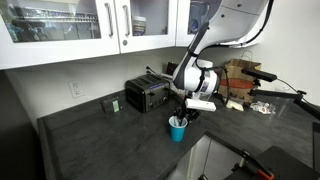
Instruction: Move the cup to the right
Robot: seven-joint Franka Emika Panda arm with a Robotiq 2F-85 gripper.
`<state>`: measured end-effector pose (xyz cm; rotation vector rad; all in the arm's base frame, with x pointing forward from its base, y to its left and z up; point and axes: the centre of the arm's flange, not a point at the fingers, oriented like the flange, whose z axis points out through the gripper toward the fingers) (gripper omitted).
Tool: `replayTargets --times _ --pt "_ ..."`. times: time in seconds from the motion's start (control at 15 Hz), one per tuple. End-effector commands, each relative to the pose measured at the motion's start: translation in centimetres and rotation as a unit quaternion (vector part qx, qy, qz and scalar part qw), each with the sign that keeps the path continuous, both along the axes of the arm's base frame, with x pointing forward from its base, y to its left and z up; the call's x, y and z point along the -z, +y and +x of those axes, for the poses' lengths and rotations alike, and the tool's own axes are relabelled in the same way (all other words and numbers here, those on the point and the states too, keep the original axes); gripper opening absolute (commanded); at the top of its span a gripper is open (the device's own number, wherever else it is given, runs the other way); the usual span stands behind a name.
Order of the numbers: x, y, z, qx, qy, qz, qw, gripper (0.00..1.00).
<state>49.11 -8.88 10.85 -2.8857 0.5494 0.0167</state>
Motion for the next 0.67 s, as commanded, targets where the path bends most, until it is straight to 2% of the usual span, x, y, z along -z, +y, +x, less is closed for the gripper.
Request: replayTargets --times 0.0,0.2,0.27,0.6 --pt "-3.6 1.1 -0.8 -0.045 -0.038 -0.022 0.998 0.73" --pt "-6.8 2.1 -1.0 -0.083 -0.041 -0.072 0.9931 0.95" --pt "-8.1 2.6 -1.2 -0.107 -0.047 -0.074 0.9904 0.99" --pt "-14.5 6.8 -2.0 -0.158 -0.091 -0.089 0.9792 1.0"
